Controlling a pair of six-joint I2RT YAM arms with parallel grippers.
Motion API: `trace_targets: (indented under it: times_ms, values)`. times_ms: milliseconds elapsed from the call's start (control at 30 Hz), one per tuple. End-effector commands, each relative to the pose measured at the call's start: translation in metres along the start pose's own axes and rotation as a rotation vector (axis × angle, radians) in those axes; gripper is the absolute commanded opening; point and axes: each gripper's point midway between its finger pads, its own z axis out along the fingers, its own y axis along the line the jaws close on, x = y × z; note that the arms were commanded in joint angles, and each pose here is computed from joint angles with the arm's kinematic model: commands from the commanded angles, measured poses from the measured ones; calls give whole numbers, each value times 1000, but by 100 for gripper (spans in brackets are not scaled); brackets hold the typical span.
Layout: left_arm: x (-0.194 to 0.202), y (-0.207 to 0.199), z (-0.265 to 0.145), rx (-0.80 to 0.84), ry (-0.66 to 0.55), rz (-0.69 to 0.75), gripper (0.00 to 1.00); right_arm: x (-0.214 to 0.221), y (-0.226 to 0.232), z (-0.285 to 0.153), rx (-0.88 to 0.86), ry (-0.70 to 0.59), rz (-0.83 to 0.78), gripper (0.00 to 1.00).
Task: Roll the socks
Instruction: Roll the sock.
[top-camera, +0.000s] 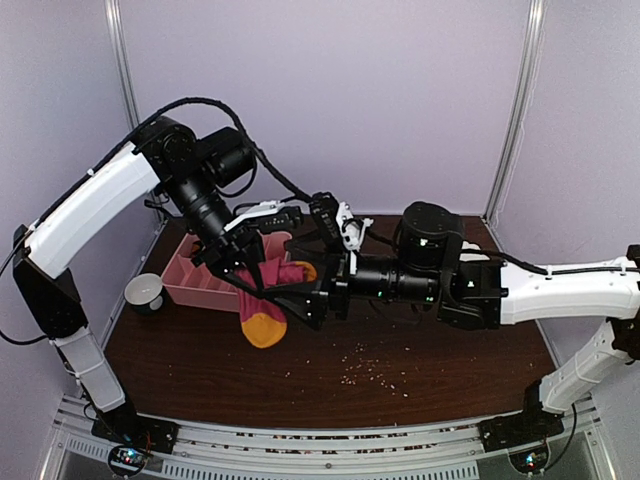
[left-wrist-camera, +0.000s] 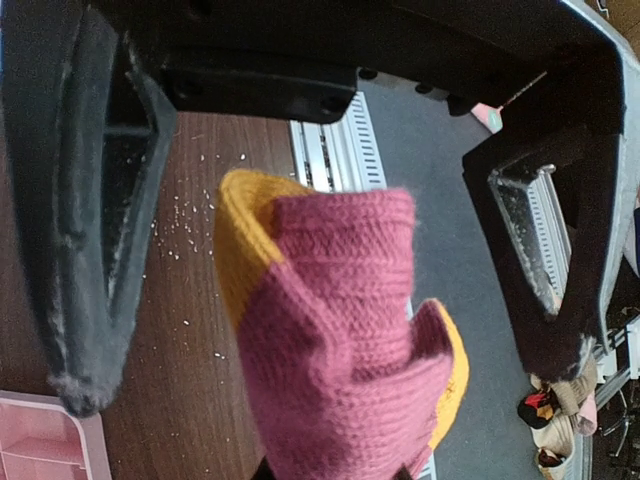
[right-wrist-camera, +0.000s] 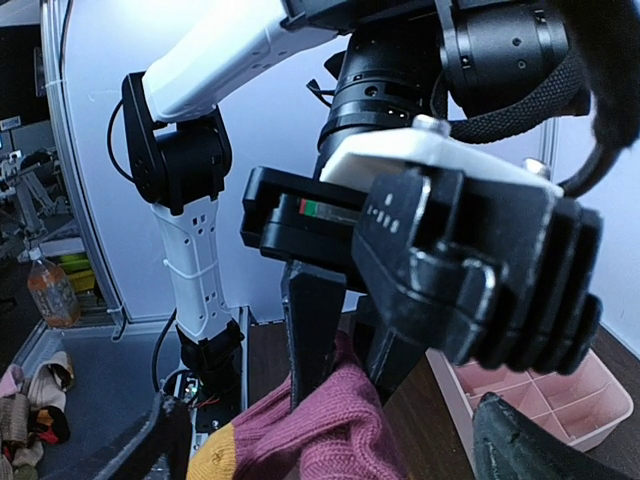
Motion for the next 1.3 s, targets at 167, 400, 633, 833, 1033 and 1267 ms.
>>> trace_targets:
  times_ms: [167, 400, 633, 833, 1033, 1267]
  values:
    - [-4, -20, -8, 47, -60, 18, 0, 19, -5, 7, 24, 118, -32, 64]
    - [-5, -26, -9, 68, -76, 2, 0, 13, -2, 11, 3, 123, -39, 9]
    - [-4, -17, -15, -10, -45, 33, 60, 2, -1, 3, 4, 73, -26, 0]
    - [-11, -13, -27, -83, -47, 113, 67, 3, -13, 1, 80, 84, -23, 0]
    - [-12, 10, -21, -138, -24, 114, 53, -10, -14, 4, 100, 24, 51, 0]
    - [-1, 19, -9, -121, 20, 104, 27, -18, -4, -1, 78, -66, 97, 0]
